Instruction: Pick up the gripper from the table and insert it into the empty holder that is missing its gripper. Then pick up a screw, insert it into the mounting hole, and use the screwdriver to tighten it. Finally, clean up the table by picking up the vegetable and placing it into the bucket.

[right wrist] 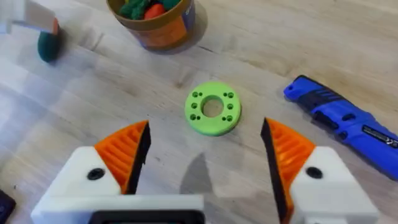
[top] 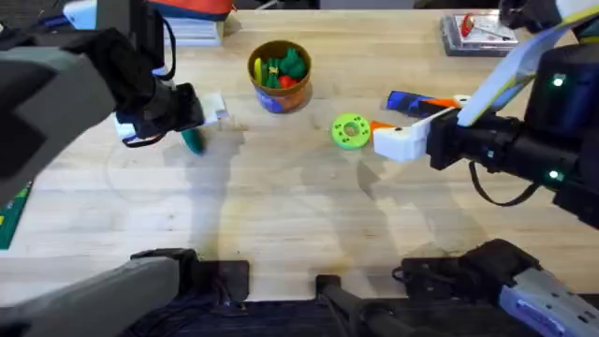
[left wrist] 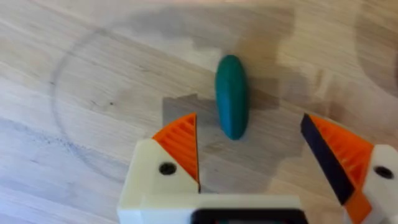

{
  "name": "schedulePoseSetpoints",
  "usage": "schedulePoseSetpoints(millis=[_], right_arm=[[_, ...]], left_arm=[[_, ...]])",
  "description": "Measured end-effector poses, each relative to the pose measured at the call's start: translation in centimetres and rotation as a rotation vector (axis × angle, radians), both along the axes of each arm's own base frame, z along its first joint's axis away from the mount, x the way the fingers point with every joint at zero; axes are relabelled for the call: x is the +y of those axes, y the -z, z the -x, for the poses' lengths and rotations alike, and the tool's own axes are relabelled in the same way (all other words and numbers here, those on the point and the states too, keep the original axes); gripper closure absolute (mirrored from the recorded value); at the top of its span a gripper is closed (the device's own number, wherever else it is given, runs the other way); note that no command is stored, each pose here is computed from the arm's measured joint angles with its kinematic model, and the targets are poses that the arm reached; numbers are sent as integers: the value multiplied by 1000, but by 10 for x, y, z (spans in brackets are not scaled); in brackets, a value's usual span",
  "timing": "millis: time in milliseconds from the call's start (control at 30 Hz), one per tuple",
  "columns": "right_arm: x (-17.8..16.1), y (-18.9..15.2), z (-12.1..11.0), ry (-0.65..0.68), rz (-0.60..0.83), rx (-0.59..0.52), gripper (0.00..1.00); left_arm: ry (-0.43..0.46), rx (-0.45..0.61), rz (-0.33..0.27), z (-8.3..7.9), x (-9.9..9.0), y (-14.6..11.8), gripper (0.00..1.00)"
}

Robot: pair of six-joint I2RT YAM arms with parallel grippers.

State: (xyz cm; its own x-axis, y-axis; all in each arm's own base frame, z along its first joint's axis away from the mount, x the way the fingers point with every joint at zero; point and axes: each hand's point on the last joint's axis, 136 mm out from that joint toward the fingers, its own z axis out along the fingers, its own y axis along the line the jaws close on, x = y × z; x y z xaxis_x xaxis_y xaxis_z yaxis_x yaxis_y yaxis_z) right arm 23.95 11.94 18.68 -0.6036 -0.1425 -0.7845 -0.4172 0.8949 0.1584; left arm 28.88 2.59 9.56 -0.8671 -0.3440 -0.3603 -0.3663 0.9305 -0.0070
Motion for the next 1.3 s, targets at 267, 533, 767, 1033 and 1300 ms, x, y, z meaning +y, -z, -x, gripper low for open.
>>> schedulePoseSetpoints(millis=[267, 533, 767, 1033, 1300], right_arm=[[0, 0, 0, 0, 0, 0, 7], [0, 0, 0, 0, 0, 0, 8], [0, 0, 0, 0, 0, 0, 8], [1, -5, -3, 0, -8, -22, 8], [4, 0, -10, 0, -4, -11, 8]], left_arm=[[-127, 106, 42, -6, 18, 45, 15], [-157, 131, 61, -10, 19, 62, 455], [-155, 137, 75, -11, 16, 58, 978], [-108, 84, 230, -40, -9, 12, 979], [51, -70, 409, -84, -65, -51, 979]])
